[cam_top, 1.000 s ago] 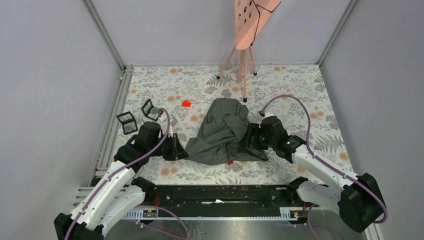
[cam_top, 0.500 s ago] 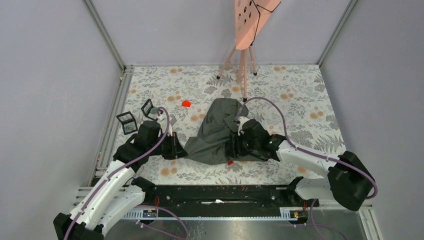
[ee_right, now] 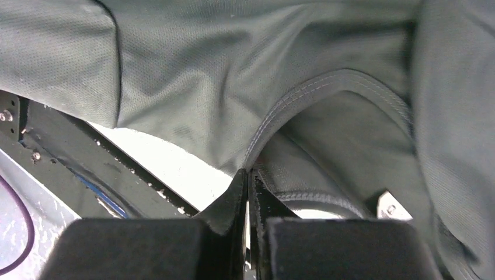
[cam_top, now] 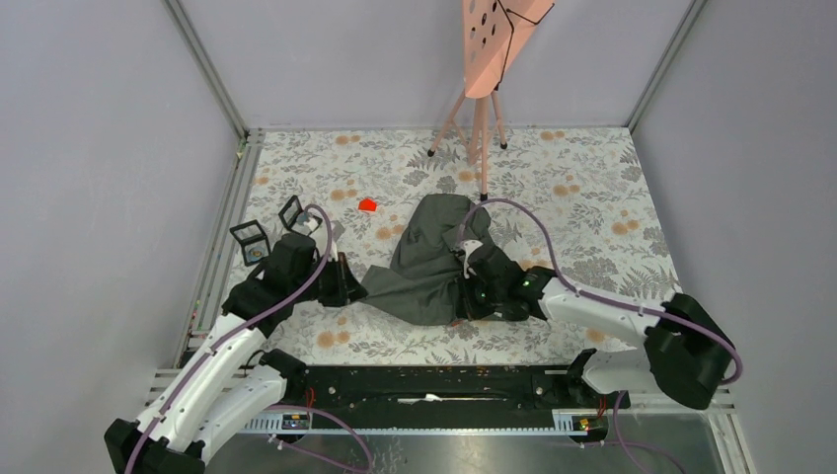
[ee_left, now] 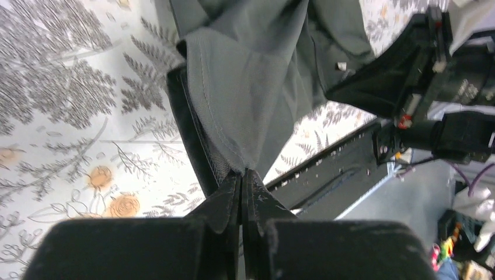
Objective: Pin the brooch onto the clothing
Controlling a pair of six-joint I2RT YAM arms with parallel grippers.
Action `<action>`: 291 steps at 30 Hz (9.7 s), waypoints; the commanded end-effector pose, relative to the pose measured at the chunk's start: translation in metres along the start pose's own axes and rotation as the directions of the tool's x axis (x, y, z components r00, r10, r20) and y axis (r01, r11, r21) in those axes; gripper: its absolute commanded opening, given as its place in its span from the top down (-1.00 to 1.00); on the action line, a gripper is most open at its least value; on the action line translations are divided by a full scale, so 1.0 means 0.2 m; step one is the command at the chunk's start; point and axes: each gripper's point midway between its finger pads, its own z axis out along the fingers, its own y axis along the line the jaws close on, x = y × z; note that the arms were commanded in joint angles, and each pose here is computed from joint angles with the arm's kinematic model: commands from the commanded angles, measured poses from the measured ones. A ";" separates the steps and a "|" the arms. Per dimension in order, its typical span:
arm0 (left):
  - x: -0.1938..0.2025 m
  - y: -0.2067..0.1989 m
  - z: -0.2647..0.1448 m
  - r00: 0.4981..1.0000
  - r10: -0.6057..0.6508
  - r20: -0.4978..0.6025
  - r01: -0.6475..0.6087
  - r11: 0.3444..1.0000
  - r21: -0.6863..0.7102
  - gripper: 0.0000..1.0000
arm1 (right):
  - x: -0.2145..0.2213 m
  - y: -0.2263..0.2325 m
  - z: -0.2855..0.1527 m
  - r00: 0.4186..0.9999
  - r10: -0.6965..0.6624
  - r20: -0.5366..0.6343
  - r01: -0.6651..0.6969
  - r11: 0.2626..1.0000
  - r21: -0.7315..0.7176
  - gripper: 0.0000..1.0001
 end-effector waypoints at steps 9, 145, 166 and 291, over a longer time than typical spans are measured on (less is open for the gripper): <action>-1.19 -0.77 -0.73 0.676 0.229 0.700 -0.351 0.936 0.032 1.00 | -0.93 0.16 -1.43 0.643 -0.280 0.713 0.079 0.950 0.302 1.00; -0.79 -0.16 1.32 0.987 0.133 0.092 -0.127 0.990 -0.066 0.75 | 0.65 0.11 -0.20 0.938 0.332 -0.105 -0.334 0.942 -0.007 0.11; -1.09 -0.18 0.27 0.832 0.174 0.526 -0.102 0.981 -0.163 1.00 | -0.01 -0.07 -0.59 0.926 0.012 0.377 -0.126 0.951 0.281 1.00; -0.35 0.67 0.23 0.779 -0.255 0.572 0.421 0.890 -0.177 1.00 | 0.30 -0.48 -0.23 0.841 0.517 0.160 -0.540 0.815 0.208 -0.02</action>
